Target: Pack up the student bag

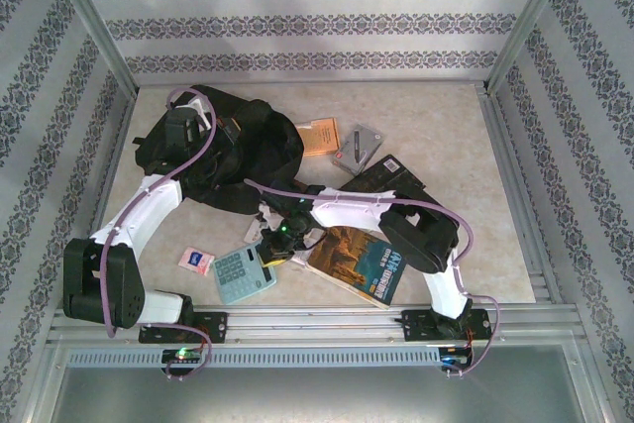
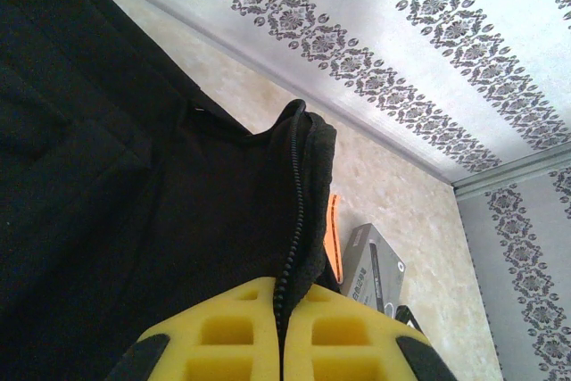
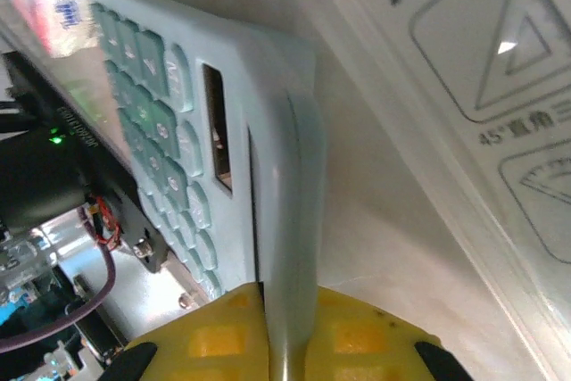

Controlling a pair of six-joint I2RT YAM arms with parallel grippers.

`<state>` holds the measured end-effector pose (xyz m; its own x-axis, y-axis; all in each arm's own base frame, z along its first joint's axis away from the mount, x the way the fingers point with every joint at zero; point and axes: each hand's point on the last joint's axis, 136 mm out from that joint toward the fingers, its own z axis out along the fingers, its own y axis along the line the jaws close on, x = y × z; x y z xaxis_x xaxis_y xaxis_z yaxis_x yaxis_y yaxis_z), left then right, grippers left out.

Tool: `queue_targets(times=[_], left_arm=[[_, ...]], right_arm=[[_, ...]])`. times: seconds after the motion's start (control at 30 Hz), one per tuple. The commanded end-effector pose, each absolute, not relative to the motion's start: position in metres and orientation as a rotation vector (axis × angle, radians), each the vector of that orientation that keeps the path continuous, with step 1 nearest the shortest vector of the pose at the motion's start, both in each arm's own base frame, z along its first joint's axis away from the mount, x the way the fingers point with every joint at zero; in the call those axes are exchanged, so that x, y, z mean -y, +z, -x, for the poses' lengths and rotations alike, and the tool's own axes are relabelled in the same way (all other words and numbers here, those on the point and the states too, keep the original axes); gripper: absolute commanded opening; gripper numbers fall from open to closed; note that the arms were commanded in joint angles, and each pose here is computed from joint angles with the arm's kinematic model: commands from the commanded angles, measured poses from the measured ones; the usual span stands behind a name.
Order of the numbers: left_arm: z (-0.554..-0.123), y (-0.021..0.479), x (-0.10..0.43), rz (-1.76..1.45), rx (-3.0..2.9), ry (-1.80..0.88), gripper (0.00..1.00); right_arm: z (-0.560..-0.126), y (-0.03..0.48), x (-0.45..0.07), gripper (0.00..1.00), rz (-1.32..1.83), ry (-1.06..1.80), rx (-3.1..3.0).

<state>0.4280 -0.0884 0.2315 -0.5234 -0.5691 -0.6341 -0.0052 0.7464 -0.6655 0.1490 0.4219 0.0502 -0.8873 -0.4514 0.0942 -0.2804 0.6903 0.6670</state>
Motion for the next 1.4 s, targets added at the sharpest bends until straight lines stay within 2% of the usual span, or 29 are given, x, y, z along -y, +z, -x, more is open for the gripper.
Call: queue_targets(times=[0.0, 0.33, 0.53, 0.67, 0.77, 0.9, 1.07, 1.2, 1.37], left_arm=[[-0.43, 0.246, 0.084, 0.396, -1.955, -0.746, 0.0], [-0.421, 0.282, 0.098, 0.195, -1.89, -0.772, 0.0], [-0.409, 0.317, 0.11, 0.047, -1.814, -0.802, 0.0], [-0.401, 0.338, 0.118, -0.02, -1.766, -0.837, 0.0], [-0.396, 0.348, 0.124, -0.073, -1.737, -0.862, 0.0], [-0.388, 0.356, 0.128, -0.108, -1.719, -0.893, 0.0], [-0.381, 0.355, 0.132, -0.109, -1.729, -0.938, 0.0], [-0.376, 0.343, 0.132, -0.055, -1.757, -0.985, 0.0], [-0.376, 0.303, 0.133, 0.028, -1.881, -1.026, 0.17]], right_arm=[[-0.15, 0.051, -0.413, 0.03, -0.585, -0.957, 2.69], [-0.191, 0.132, -0.354, 0.0, -0.457, -1.075, 2.89], [-0.22, 0.197, -0.321, 0.0, -0.334, -1.278, 2.965], [-0.252, 0.242, -0.306, 0.0, -0.216, -1.396, 3.027], [-0.285, 0.258, -0.289, 0.0, -0.022, -1.376, 3.12], [-0.322, 0.255, -0.284, 0.0, 0.206, -1.257, 3.175], [-0.355, 0.222, -0.285, 0.0, 0.416, -1.058, 3.173], [-0.371, 0.207, -0.301, 0.0, 0.454, -1.105, 3.102], [-0.379, 0.206, -0.331, 0.0, 0.405, -1.265, 3.009]])
